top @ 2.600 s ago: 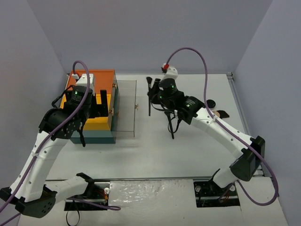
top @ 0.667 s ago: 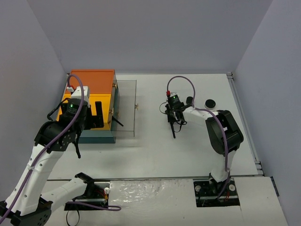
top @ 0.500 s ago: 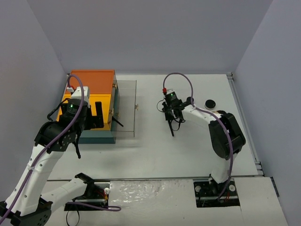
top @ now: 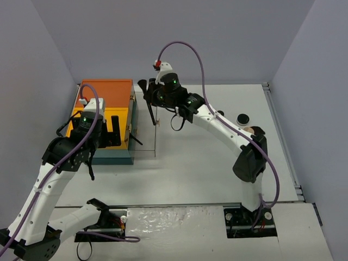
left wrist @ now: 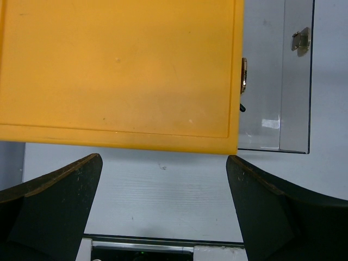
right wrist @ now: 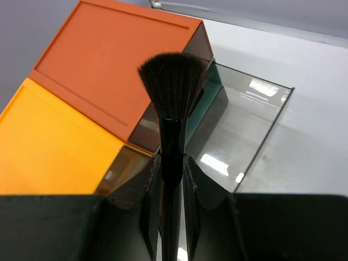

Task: Organize the makeup

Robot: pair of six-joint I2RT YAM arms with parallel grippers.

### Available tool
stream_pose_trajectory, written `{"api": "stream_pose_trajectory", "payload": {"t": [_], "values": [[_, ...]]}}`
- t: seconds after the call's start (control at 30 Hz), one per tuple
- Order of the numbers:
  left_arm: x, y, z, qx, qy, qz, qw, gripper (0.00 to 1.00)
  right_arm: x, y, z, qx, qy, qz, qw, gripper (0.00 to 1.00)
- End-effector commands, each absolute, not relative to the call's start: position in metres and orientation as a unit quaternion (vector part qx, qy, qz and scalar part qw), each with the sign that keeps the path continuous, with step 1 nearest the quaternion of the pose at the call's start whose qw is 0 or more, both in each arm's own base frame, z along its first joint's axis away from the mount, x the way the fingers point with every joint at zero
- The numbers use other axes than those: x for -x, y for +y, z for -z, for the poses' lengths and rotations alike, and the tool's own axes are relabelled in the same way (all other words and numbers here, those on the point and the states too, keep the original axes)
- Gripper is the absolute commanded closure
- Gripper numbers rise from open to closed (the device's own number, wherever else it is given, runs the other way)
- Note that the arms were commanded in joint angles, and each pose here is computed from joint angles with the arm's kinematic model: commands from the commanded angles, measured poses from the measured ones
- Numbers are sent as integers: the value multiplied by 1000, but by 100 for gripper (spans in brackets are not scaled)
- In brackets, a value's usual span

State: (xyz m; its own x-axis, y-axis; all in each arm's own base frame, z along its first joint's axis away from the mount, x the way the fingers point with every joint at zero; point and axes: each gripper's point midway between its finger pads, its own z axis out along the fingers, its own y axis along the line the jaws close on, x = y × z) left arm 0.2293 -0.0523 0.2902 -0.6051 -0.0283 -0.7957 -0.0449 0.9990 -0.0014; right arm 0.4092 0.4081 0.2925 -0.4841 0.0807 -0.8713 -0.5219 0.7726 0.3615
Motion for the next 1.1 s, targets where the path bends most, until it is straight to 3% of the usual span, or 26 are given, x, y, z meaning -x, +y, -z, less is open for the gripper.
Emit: {"api": "stream_pose_trajectory", "payload": {"t": [0.0,0.1,0.27,0.4,0.57,0.83,1.07], "values": [[-234,-51,-317,38,877,7,479,3,-417,439,-264,123,816,-340,451,86],[-234,-51,-317,39,877,7,480,3,-419,448,-264,121,813,-351,448,82],[-236,-53,-317,36,878,9,478,3,-423,430,-264,111,817,-319,467,56],[-239,-55,-321,34,875,12,483,3,-426,400,-268,102,820,-287,484,41],[-245,-59,-326,29,872,18,489,3,-437,283,-265,17,838,-189,512,27],[-256,-68,-321,17,871,28,491,3,-399,53,-190,-155,868,-19,471,26],[-265,-76,-317,-7,860,40,509,3,-357,-77,-148,-309,852,37,420,28]]}}
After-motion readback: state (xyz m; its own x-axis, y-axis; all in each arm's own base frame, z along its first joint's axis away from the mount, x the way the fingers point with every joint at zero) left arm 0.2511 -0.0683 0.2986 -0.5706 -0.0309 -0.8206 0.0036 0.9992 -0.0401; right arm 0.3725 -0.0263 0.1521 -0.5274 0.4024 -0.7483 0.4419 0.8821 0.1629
